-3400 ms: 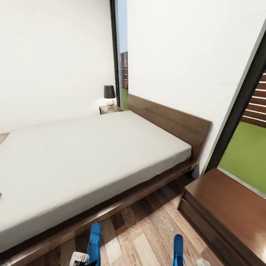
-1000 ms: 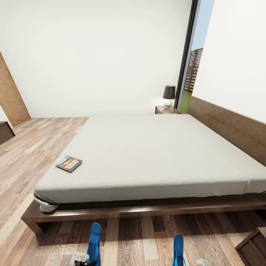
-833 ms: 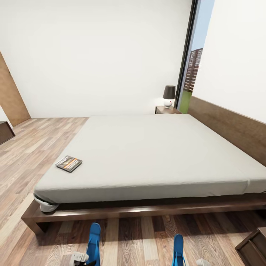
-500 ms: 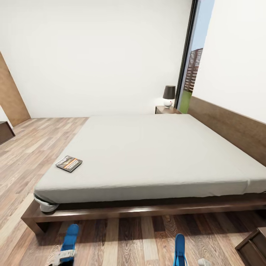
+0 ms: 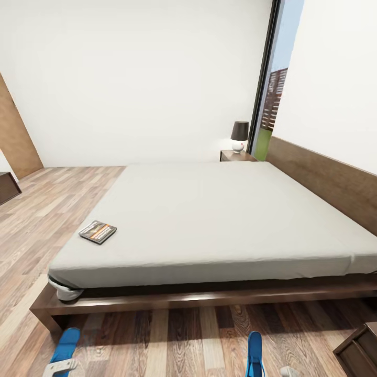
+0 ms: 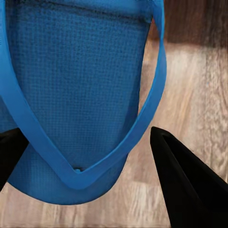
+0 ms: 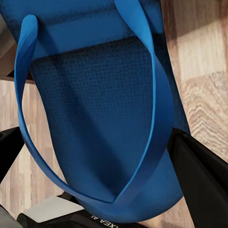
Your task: In the bedroom, move the book from the bed onto either nightstand, and place the two sandals side by side next to the bed.
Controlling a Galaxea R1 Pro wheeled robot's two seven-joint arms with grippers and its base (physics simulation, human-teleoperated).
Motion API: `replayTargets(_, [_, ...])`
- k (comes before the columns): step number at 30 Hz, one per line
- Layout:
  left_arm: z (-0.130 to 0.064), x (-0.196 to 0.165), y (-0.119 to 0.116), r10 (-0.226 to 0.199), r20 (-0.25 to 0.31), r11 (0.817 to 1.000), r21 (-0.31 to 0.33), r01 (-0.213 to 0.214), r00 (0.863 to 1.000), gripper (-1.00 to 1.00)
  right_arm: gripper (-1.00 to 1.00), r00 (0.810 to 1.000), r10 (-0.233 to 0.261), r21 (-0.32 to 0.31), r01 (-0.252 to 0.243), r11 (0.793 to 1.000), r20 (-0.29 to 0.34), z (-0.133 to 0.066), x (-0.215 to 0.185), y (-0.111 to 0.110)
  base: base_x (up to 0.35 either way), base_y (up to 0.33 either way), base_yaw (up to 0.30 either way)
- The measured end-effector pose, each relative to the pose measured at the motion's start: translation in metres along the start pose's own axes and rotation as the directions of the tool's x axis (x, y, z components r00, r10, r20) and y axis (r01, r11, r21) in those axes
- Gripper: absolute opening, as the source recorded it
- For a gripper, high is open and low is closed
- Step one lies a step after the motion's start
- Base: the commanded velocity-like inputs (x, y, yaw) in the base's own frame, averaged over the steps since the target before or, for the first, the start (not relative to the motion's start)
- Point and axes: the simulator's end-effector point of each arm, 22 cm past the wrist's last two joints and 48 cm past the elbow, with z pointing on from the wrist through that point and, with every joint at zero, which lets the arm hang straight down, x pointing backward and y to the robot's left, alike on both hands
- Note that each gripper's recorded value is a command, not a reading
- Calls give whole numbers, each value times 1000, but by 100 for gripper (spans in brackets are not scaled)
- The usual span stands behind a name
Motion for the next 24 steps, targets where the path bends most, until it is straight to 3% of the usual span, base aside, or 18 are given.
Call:
replayTargets(4, [0, 1, 1, -3, -31, 1000, 0, 3, 999, -100, -100, 1000, -1, 1, 1, 1000, -1, 0, 0, 0, 0, 0, 0])
replayTargets(7, [-1, -26, -6, 0, -29, 1000, 10, 1, 1000, -100, -100, 1000, -2, 1, 2, 1000, -2, 0, 0, 0, 0, 0, 0])
replayTargets(16, [-9, -42, -49, -10, -138, 997, 72, 20, 990, -100, -100, 1000, -1, 1, 1, 1000, -1, 0, 0, 0, 0, 0, 0])
replayTargets(24, [-9, -39, -53, -10, -149, 997, 78, 22, 989, -100, -100, 1000, -1, 1, 1, 1000, 0, -1, 0, -1, 0, 0, 0])
